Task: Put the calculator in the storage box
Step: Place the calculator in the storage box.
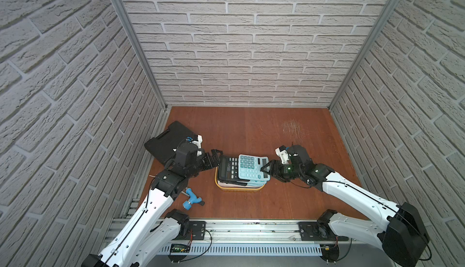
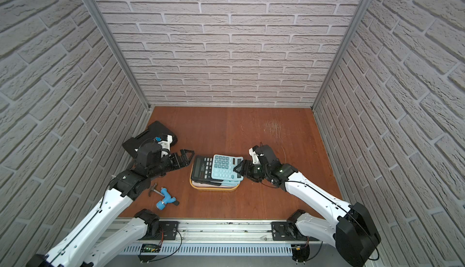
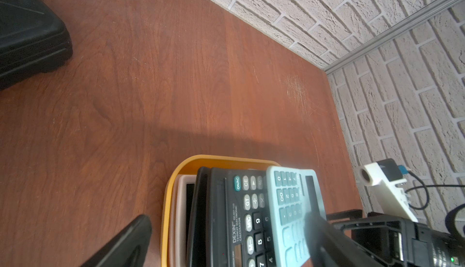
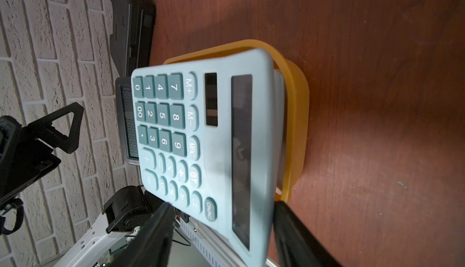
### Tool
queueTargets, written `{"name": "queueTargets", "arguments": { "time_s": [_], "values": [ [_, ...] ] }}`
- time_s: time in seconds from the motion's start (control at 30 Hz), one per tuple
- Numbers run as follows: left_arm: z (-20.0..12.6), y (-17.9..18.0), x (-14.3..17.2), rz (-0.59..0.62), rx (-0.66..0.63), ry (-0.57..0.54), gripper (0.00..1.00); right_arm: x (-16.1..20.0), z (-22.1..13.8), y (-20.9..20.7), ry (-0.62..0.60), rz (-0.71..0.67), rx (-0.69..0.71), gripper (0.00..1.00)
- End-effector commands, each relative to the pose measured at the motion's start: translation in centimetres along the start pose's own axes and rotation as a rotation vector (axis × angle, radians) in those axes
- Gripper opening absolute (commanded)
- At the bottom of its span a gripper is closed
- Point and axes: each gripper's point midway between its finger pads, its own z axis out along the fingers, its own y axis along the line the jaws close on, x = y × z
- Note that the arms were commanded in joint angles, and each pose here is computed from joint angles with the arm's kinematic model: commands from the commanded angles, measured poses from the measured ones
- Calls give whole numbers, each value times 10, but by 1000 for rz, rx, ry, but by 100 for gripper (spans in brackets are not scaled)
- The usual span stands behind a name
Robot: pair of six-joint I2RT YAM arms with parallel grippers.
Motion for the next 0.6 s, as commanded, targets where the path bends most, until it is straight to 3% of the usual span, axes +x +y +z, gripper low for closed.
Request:
{"name": "queueTargets", "arguments": {
  "time_s": [0.0,0.03,0.1,0.37,0.57],
  "values": [
    [-7,-4,-8,20,6,-23,98,-5,-14,4,-39,-66,30,85],
    [-8,-4,-7,24,5,-20,98,-6,-18,2,-47,-76,51,95],
    [-10,-4,-7,32,1,-18,98,-7,-23,1,-57,-97,72,100],
    [-30,-5,-12,100,-50,-60,98,-15,-53,3,-123,-228,146,100],
    [-65,8,-21,147,-124,-171,99,-23,-84,4,-231,-388,190,100]
  ]
}}
